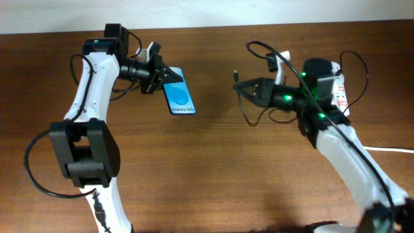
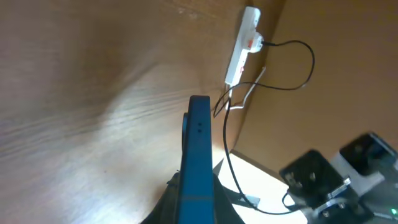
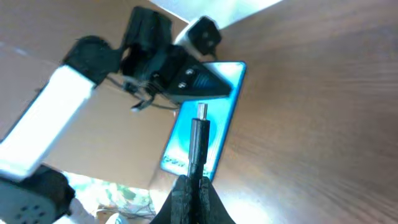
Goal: Plug charger to phone and switch on socket
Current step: 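Lift the cable plug with the right gripper toward the phone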
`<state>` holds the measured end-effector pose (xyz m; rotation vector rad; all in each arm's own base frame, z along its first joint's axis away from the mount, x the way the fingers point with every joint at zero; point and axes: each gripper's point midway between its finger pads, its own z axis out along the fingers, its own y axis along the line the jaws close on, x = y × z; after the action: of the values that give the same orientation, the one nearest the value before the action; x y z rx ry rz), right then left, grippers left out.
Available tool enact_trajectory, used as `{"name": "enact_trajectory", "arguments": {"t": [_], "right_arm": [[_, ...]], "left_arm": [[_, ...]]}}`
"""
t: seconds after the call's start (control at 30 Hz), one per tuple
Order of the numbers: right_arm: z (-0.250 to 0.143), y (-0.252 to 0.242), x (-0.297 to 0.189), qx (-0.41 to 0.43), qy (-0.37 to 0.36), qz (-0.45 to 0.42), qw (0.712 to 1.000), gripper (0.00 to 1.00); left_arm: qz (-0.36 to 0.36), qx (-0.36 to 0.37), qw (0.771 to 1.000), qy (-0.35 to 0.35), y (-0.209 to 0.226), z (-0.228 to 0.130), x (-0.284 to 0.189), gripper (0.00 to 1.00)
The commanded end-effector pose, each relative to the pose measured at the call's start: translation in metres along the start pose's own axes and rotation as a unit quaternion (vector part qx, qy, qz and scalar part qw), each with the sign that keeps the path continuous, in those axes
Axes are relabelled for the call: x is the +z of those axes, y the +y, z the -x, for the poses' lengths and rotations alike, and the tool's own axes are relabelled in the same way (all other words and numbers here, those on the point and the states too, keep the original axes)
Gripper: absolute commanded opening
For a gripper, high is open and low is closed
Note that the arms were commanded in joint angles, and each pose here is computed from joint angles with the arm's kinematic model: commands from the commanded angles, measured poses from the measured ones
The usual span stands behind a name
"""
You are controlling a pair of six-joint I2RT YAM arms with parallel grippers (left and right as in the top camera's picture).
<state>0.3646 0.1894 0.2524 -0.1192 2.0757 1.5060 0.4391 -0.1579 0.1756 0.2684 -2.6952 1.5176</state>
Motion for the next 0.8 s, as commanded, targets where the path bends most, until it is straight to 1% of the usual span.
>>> {"name": "enact_trajectory", "arguments": {"t": [0.0, 0.17, 0.27, 0.37, 0.47, 0.53, 0.63, 0.77], "right_arm": [[-0.008, 0.029, -0.022, -0.039, 0.0, 0.002, 0.999, 0.04], [-0.035, 0.049, -0.037, -0.012, 0.029, 0.0, 1.0, 0.04], [-0.056, 0.052, -0.041, 0.009, 0.064, 0.009, 0.998, 0.04], [-0.071, 0.048, -0.031, 0.024, 0.087, 0.006, 0.996, 0.04], [-0.089, 0.05, -0.014, 0.021, 0.117, 0.009, 0.993, 0.04], [-0.096, 0.057, -0.002, 0.011, 0.131, 0.02, 0.991, 0.04], [-0.102, 0.063, 0.017, 0.013, 0.135, 0.015, 0.991, 0.04], [-0.098, 0.073, 0.029, 0.007, 0.122, 0.028, 0.992, 0.04]], "left_arm": [[-0.052, 0.04, 0.998, 0.012, -0.033, -0.01, 0.002, 0.0], [-0.105, 0.095, 0.99, 0.02, -0.061, -0.012, 0.011, 0.0], [-0.152, 0.123, 0.98, 0.027, -0.082, -0.012, 0.011, 0.0], [-0.17, 0.088, 0.981, 0.034, -0.093, -0.008, 0.009, 0.0], [-0.189, 0.064, 0.979, 0.046, -0.103, -0.007, 0.007, 0.0], [-0.195, 0.06, 0.978, 0.051, -0.107, -0.008, 0.007, 0.0], [-0.213, 0.055, 0.973, 0.066, -0.117, -0.011, 0.007, 0.0], [-0.239, 0.069, 0.965, 0.083, -0.132, -0.012, 0.0, 0.0]]}}
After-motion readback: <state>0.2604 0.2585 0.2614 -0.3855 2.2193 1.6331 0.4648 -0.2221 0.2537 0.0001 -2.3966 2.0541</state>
